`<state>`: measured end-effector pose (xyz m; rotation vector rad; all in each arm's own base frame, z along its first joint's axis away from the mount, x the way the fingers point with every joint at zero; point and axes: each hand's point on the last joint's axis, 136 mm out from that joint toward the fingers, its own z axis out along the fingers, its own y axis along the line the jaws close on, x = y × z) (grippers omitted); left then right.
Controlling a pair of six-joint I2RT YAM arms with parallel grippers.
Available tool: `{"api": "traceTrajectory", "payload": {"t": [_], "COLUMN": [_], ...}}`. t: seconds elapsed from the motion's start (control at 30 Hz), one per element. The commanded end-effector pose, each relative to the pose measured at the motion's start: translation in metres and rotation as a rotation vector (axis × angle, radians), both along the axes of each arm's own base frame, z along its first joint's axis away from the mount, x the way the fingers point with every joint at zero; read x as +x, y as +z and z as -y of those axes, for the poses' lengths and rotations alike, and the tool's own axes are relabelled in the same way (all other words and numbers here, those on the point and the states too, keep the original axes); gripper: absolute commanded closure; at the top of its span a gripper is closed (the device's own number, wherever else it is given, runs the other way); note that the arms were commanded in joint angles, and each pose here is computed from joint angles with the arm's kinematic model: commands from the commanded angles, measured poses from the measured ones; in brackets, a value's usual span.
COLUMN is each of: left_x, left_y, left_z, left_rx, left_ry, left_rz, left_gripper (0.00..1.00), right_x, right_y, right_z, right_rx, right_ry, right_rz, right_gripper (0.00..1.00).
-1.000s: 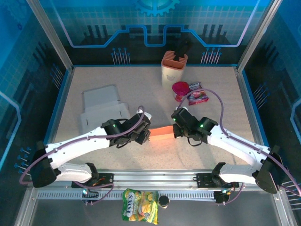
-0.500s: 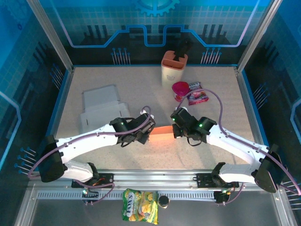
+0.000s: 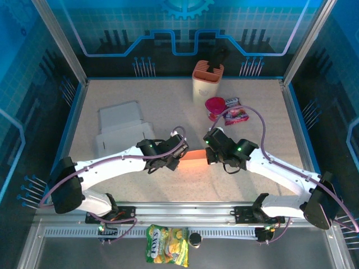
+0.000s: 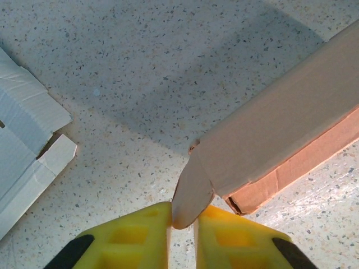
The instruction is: Fold the paper box
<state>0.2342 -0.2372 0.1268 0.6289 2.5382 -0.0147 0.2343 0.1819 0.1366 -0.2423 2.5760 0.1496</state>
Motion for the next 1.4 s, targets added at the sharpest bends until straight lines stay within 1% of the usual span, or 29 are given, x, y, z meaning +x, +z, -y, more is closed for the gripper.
{"api": "traceTrajectory", "payload": {"t": [0.0,0.1,0.23,0.4,0.7,0.97,1.17,1.37], "left_x": [0.008,0.009,0.010,0.009,0.002,-0.002,-0.002,-0.002], "left_y": [0.008,0.009,0.010,0.014,0.017,0.011,0.010,0.012], "left_z": [0.006,0.007,0.009,0.014,0.036,0.044,0.046,0.048], "left_rx": [-0.011,-0.018,-0.021,-0.066,-0.207,-0.212,-0.230,-0.232], "left_ry": [-0.001,0.001,0.007,0.041,0.154,0.211,0.249,0.251], "left_rz": [0.041,0.043,0.044,0.020,-0.099,-0.175,-0.197,-0.215], "left_gripper": [0.84,0.85,0.91,0.96,0.97,0.96,0.95,0.95], "right_x": [0.000,0.001,0.000,0.001,0.000,0.000,0.000,0.000], "right_y": [0.009,0.009,0.009,0.006,0.004,0.004,0.003,0.002], "right_z": [-0.004,-0.004,-0.004,-0.005,-0.010,-0.012,-0.014,-0.013], "right_rx": [0.007,0.008,0.012,0.019,0.026,0.021,0.023,0.017], "right_ry": [0.001,0.000,0.000,-0.005,-0.001,0.004,0.008,0.010], "right_rz": [0.014,0.014,0.015,0.012,0.015,0.021,0.021,0.020], "right_gripper": [1.00,1.00,1.00,1.00,1.00,1.00,1.00,1.00]}}
